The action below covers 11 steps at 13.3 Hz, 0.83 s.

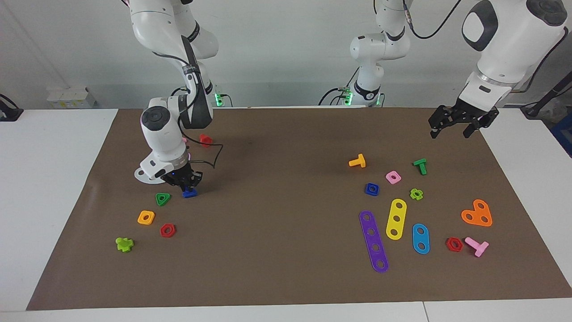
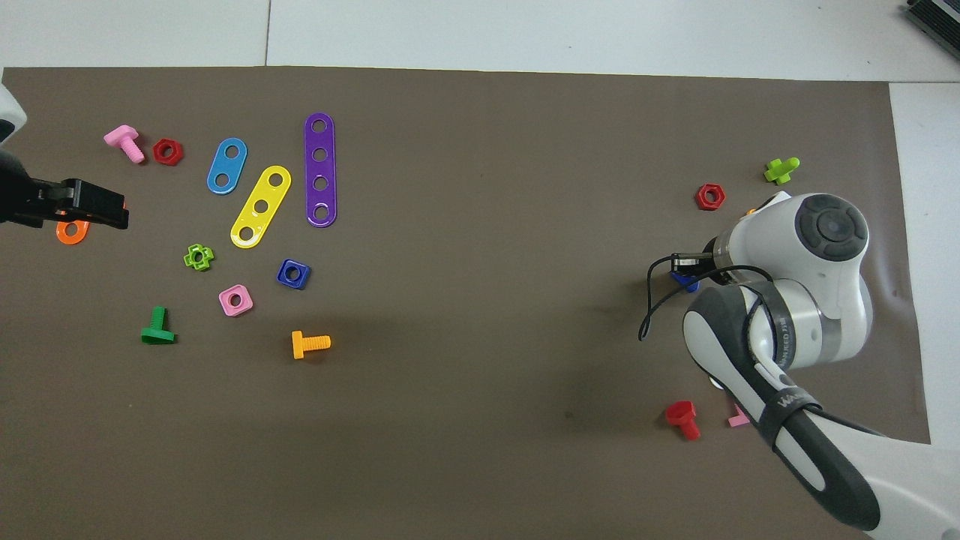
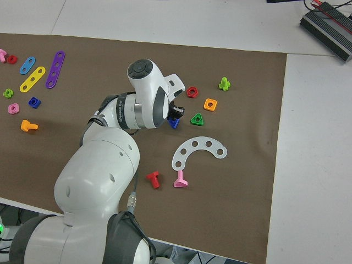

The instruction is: Unscrew and place screws in storage area

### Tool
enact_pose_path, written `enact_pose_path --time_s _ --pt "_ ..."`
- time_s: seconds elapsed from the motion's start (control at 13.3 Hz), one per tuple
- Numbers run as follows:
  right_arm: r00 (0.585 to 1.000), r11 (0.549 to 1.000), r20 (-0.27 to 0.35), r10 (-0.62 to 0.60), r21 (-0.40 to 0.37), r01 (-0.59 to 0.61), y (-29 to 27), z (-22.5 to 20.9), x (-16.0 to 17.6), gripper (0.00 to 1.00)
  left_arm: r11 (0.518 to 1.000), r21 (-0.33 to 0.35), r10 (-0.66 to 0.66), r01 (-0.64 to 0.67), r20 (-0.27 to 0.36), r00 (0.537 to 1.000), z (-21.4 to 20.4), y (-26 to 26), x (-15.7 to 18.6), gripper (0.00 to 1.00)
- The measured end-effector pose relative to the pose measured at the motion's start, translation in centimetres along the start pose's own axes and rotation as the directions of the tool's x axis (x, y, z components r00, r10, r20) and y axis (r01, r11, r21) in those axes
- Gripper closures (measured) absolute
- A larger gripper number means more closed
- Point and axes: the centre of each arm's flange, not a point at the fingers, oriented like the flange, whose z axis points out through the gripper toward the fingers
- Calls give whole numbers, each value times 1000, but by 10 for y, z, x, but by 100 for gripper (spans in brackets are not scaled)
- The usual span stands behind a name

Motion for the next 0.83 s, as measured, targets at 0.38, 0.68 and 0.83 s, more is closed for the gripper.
enact_pose_path --time_s 0.38,0.68,0.83 --pt "997 1000 -80 5 12 -4 1 -55 9 13 1000 1 11 -11 -10 1000 0 7 -5 0" --pt "996 1000 -92 19 7 -18 9 -141 12 3 1000 1 11 -11 -12 1000 0 7 -5 0" --pt "997 1000 -75 24 2 -24 12 -178 8 3 1000 1 11 -11 -13 1000 0 7 -5 0"
